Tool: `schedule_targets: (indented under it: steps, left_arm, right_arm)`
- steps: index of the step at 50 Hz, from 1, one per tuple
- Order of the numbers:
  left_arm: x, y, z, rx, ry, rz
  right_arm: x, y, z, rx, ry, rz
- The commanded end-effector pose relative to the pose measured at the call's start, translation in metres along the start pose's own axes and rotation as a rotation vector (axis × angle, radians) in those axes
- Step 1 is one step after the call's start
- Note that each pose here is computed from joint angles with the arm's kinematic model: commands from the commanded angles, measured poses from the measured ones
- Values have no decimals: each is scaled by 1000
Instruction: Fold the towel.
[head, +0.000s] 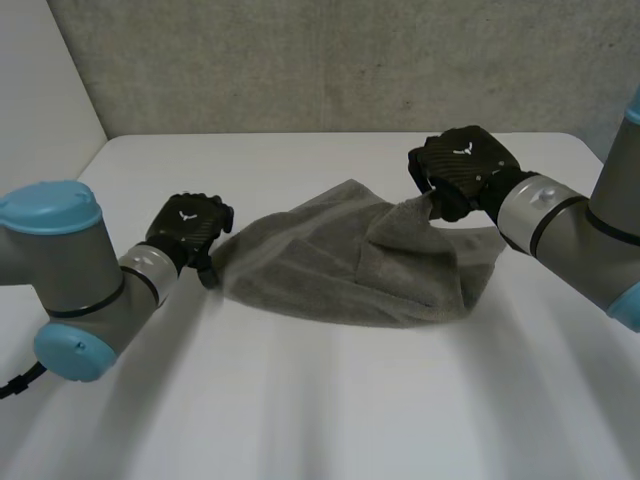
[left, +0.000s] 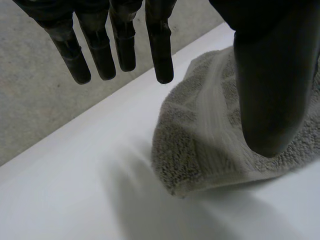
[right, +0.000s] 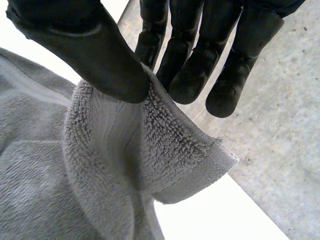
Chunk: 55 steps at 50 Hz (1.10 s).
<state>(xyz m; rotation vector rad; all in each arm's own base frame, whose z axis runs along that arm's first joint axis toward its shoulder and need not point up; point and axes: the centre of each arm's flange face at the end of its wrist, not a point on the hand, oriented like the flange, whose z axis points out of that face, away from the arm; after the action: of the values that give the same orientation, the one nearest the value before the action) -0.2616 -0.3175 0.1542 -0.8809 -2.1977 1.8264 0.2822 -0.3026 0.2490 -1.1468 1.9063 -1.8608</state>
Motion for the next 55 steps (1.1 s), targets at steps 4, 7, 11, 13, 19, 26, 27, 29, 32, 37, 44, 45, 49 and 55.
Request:
schedule_targets:
  steps: [4,7,11,13,19,26,27,29,32,37,44,45,49,55]
  left_arm:
    - [7,21,8,-53,25,87]
    - [9,26,9,-65,33,121]
    - [10,32,13,-72,37,151]
    - [10,33,15,-73,34,153]
    - [9,34,23,-66,28,154]
    - [10,33,29,-53,28,159]
    - [12,33,30,-50,32,159]
    - [14,32,30,-46,37,158]
    - [16,31,30,-45,45,159]
    - [25,29,26,-43,65,168]
    - [24,11,13,-17,56,176]
    - [21,6,6,-15,49,175]
    - [16,-2,-14,-16,38,171]
    - [18,-15,-75,-29,40,168]
  right_arm:
    - [-3,9,-2,-20,-1,7]
    - [-1,10,-1,-14,4,4]
    - [4,15,-1,-25,18,5]
    - [4,16,-1,-28,18,6]
    - [3,21,-1,-29,17,7]
    - [1,27,-1,-31,18,7]
    - [2,28,-1,-33,20,8]
    - [2,30,-1,-36,23,9]
    - [2,33,-1,-39,23,9]
    - [6,36,-2,-42,33,11]
    - [10,35,-4,-49,43,16]
    - [12,35,-4,-51,49,18]
    - [16,34,-6,-59,55,21]
    - [21,19,-22,-104,50,22]
